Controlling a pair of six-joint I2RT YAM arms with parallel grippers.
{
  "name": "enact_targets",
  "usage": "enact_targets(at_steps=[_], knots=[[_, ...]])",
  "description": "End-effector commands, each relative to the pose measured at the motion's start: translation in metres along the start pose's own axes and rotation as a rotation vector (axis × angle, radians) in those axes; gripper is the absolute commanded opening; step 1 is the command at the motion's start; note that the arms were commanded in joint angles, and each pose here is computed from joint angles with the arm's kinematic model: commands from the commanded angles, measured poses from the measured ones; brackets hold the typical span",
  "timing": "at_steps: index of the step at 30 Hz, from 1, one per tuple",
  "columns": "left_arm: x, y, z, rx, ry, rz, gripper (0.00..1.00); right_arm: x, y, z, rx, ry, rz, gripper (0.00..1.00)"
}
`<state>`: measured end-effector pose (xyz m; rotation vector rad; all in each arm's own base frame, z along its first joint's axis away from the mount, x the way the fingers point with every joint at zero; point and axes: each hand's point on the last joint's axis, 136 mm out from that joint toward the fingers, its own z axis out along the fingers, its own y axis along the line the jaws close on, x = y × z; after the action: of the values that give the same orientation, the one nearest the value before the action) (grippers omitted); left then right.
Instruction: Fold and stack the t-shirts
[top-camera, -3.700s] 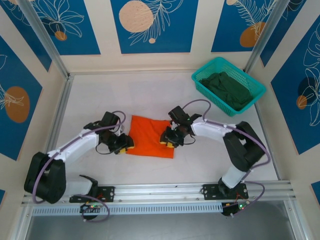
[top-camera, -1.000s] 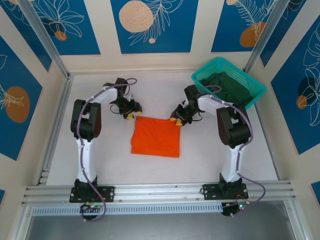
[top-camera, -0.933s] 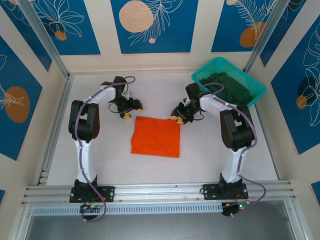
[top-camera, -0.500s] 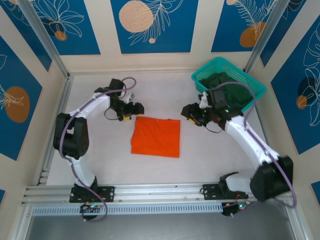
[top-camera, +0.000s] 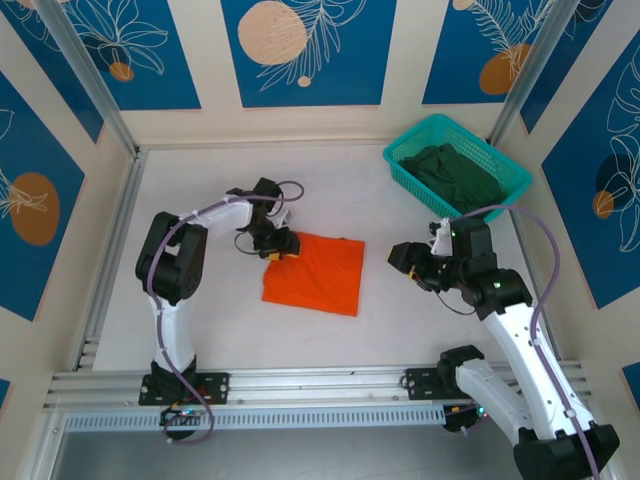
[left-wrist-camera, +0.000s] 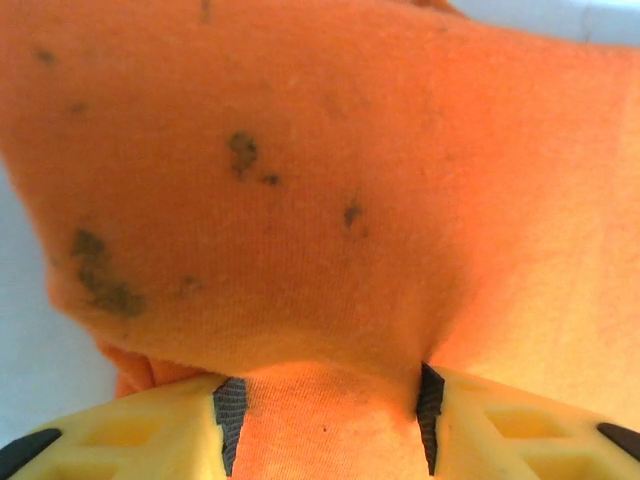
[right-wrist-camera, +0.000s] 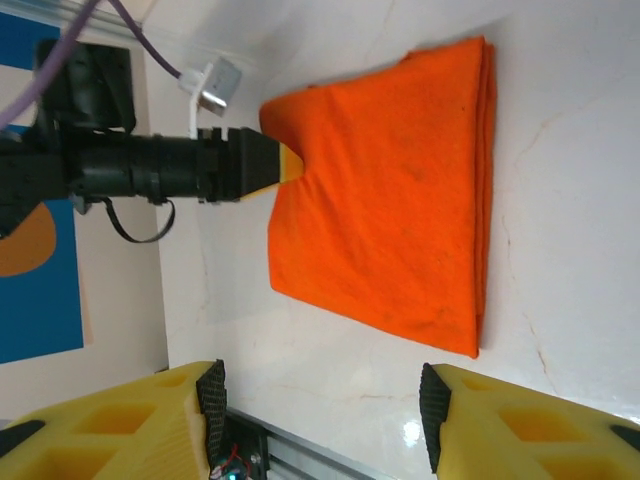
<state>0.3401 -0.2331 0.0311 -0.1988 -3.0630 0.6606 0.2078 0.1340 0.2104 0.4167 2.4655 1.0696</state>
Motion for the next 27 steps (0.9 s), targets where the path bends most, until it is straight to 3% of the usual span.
enact_targets(at_steps=[1, 4, 7, 11, 15, 19, 27], knots=[[0.003, 0.023, 0.009, -0.140, 0.022, -0.024, 0.59, 0.010, 0.003, -0.002, -0.010, 0.085, -0.005, 0.57], [0.002, 0.025, -0.006, -0.190, 0.018, -0.011, 0.74, 0.008, 0.015, -0.006, -0.020, 0.081, -0.064, 0.56], [0.001, 0.018, -0.029, -0.211, -0.006, 0.020, 0.82, 0.003, 0.021, -0.016, -0.006, 0.036, -0.155, 0.57], [0.004, 0.006, -0.060, -0.208, -0.046, 0.049, 0.85, 0.001, 0.017, -0.025, 0.033, -0.024, -0.244, 0.61], [0.007, -0.006, -0.075, -0.160, -0.064, 0.059, 0.87, -0.001, 0.013, -0.022, 0.049, -0.029, -0.226, 0.61], [0.005, 0.010, -0.057, -0.218, -0.020, 0.110, 0.83, -0.008, 0.002, -0.009, 0.079, -0.020, -0.144, 0.60], [-0.005, 0.043, -0.010, -0.317, 0.041, 0.120, 0.55, -0.010, -0.003, 0.014, 0.106, 0.074, -0.010, 0.56]])
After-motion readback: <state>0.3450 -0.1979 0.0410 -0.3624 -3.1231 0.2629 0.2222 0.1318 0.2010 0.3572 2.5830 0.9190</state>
